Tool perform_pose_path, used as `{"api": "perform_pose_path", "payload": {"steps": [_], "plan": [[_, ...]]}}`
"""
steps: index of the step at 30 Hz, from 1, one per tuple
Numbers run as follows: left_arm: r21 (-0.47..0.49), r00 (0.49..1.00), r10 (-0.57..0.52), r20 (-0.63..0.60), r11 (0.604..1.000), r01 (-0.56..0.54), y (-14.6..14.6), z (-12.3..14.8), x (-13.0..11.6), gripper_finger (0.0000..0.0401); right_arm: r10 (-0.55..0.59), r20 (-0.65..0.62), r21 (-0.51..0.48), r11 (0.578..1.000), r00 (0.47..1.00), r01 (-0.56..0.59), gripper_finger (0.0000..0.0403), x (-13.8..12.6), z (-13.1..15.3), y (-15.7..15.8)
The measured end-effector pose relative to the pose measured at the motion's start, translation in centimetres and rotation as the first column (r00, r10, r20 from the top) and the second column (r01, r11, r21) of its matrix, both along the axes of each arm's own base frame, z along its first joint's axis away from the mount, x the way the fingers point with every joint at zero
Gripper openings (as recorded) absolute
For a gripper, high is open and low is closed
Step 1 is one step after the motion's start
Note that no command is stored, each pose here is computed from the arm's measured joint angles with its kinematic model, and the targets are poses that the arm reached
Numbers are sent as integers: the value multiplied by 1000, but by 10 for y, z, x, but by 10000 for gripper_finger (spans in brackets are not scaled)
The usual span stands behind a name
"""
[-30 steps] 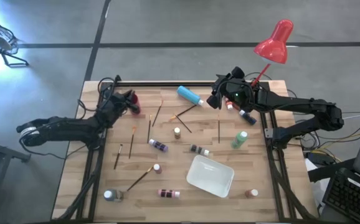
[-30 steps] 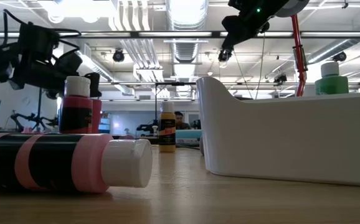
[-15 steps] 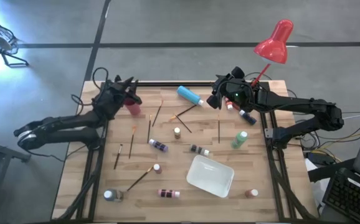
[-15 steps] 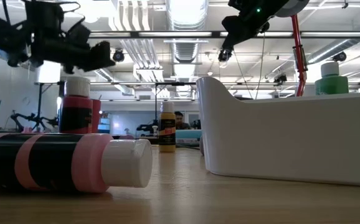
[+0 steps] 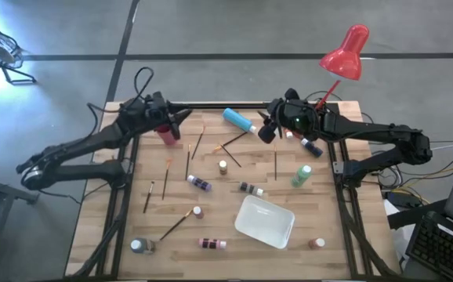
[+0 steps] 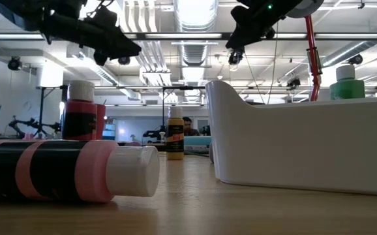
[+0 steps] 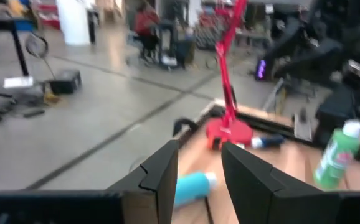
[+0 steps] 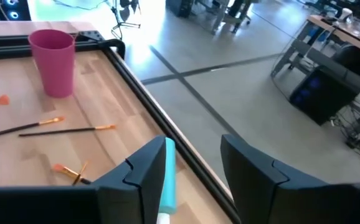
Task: Pick & Place Paint Supplies
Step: Put the orange paintbrush into the pink cup
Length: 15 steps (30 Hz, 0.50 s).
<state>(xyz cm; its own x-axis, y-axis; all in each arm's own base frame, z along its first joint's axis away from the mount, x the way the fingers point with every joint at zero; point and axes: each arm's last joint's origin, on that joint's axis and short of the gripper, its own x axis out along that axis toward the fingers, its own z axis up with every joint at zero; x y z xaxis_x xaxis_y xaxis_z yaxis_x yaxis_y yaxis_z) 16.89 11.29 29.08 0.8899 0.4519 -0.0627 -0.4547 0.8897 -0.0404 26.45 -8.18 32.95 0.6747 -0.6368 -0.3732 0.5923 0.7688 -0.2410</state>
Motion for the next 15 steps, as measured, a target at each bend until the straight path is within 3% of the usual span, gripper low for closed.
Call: {"api": "perform_pose_path", "payload": {"steps": [5,9,15], "plan": [[-15,972,-55,-227,999,53,4,10,12,131,-2,-1,-1,1000,1000,2,140,0,0,-1],[-30,937,-79,-340,997,74,13,23,26,131,-3,4,4,1000,1000,3,137,0,0,-1],[58,807,-160,-569,971,233,25,28,56,131,-4,-4,5,1000,1000,4,150,0,-1,-1]]}}
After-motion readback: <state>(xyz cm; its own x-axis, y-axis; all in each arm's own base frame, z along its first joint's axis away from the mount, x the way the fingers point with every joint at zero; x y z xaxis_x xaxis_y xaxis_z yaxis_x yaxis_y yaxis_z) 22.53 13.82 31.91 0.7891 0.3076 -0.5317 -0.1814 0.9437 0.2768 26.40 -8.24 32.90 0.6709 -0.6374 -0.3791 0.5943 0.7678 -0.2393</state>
